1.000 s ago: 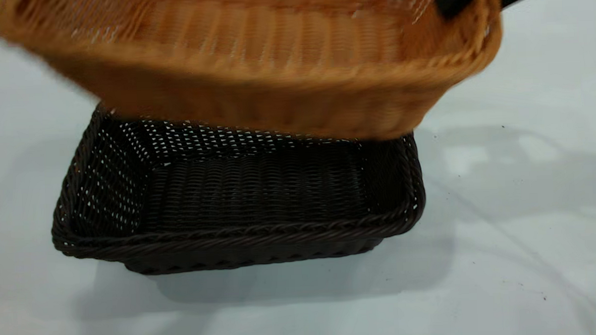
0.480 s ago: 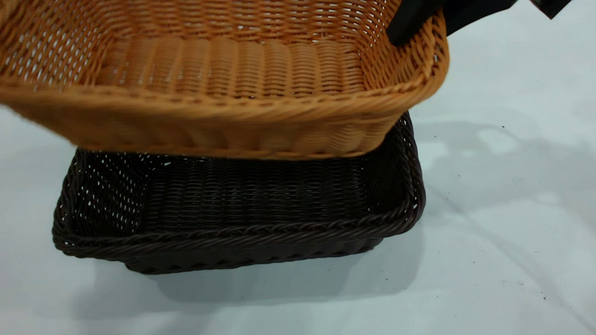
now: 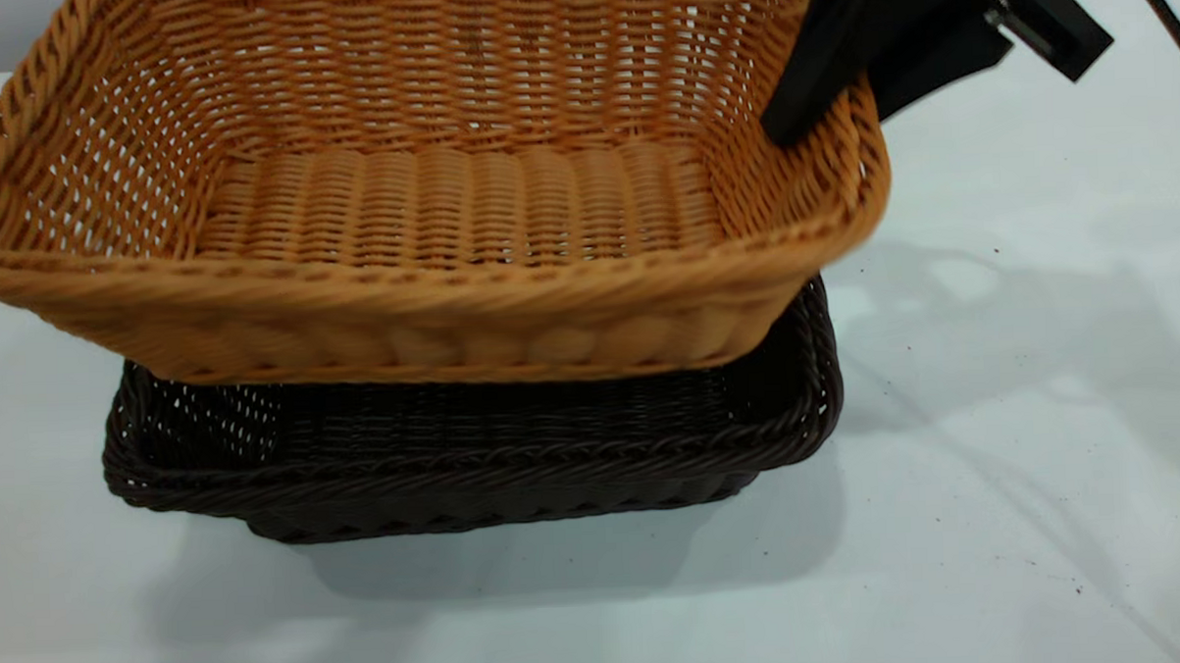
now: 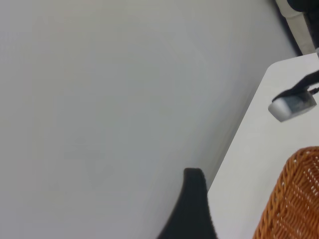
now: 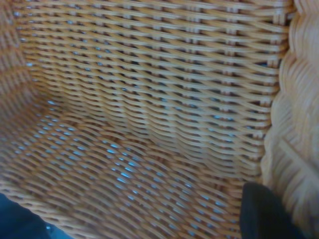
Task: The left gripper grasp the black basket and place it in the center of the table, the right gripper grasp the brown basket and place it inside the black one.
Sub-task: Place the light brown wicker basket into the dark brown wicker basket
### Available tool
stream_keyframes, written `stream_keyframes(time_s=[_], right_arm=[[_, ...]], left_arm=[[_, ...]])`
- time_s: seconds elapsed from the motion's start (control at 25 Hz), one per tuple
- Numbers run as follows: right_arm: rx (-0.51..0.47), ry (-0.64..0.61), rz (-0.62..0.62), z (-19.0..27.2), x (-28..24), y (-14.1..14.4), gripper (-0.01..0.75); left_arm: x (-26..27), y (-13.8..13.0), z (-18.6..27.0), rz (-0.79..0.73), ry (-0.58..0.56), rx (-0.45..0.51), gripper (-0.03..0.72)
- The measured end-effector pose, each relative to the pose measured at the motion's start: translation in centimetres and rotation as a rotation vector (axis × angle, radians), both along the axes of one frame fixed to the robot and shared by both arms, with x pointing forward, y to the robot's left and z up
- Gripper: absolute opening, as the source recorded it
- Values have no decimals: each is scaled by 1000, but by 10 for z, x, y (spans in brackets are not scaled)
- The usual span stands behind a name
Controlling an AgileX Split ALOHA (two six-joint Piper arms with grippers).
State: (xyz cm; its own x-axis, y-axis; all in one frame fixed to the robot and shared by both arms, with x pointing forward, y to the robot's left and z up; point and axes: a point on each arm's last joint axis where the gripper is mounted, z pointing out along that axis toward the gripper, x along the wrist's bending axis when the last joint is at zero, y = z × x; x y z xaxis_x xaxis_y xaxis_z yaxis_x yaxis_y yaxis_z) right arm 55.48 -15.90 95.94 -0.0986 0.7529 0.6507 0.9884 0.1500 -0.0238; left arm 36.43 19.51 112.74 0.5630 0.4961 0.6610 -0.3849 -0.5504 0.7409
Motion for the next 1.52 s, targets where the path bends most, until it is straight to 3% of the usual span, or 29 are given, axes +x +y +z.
stream_keyframes(time_s=[1.12,1.52], right_arm=[[-76,-30,-5,-14,3,4,106],[-88,23,-13,-37,6,5,106]], left_arm=[[0,0,0,-3,6,-1,554],[0,0,-1,-5,8,0,554]])
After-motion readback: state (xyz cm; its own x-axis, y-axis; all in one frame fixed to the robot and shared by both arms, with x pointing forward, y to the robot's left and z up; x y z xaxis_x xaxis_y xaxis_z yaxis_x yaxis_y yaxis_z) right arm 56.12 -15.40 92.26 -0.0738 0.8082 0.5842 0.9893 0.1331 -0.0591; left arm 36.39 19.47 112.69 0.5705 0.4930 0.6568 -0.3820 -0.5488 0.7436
